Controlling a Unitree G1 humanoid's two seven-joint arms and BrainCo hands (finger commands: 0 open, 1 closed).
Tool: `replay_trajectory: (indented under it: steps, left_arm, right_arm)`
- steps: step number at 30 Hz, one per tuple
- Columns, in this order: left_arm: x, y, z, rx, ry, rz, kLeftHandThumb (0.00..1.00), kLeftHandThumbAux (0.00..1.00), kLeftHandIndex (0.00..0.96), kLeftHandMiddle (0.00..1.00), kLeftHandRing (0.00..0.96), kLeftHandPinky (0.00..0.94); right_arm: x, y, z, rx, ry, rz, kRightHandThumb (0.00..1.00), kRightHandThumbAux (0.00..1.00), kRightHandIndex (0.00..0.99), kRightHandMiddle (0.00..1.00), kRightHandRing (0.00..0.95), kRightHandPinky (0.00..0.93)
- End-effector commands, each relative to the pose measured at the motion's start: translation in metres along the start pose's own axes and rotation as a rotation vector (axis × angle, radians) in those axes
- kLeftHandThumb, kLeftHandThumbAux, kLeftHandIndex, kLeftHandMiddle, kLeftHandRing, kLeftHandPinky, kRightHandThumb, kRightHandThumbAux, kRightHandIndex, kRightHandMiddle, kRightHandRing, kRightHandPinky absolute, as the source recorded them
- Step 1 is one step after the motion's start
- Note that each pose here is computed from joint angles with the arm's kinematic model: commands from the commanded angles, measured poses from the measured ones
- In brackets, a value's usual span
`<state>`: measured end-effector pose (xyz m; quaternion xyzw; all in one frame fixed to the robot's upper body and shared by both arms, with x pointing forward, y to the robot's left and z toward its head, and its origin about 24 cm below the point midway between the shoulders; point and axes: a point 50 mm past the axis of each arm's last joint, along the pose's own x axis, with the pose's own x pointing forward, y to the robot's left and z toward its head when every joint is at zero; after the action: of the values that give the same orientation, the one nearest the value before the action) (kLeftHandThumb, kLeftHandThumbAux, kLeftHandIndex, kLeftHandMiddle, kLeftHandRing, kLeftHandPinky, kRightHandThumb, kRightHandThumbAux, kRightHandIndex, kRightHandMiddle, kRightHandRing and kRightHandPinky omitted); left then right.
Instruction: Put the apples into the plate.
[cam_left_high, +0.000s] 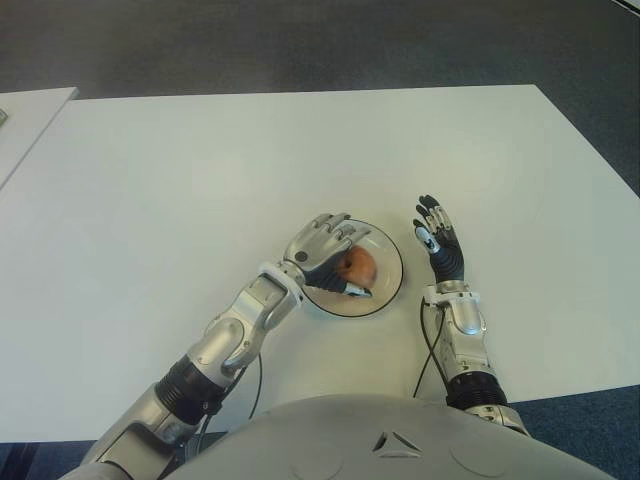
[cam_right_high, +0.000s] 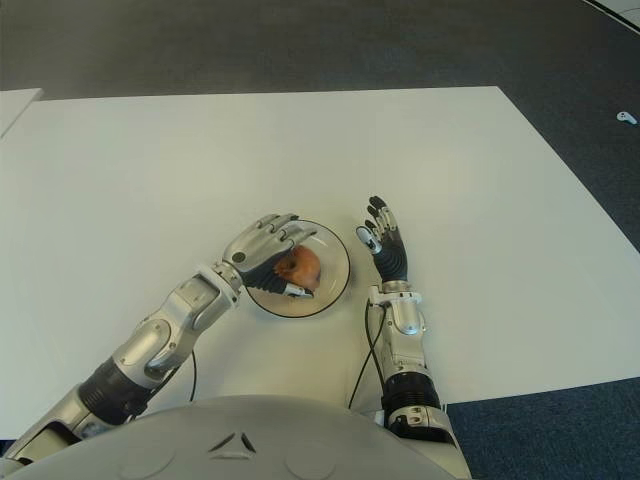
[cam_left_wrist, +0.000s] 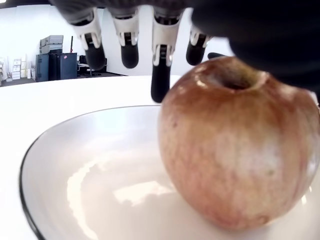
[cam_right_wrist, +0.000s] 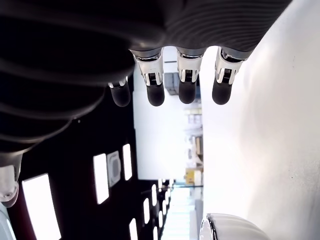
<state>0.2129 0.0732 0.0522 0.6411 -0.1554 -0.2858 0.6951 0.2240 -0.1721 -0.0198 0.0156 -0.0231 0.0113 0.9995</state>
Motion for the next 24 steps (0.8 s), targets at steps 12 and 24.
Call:
replay_trajectory:
  steps: [12, 24]
  left_arm:
    - [0.0, 0.008, -0.018, -0.077, 0.137, 0.097, 0.132, 0.243, 0.0, 0.0, 0.0, 0.0]
    - [-0.005, 0.012, -0.022, -0.187, 0.186, 0.138, 0.157, 0.21, 0.0, 0.0, 0.0, 0.0]
  right_arm:
    - [-0.04, 0.008, -0.043, 0.066, 0.245, -0.041, 0.0, 0.452, 0.0, 0.0, 0.0, 0.0]
    - [-0.041, 0.012, -0.044, 0.088, 0.247, -0.051, 0.0, 0.438, 0.0, 0.0, 0.0, 0.0]
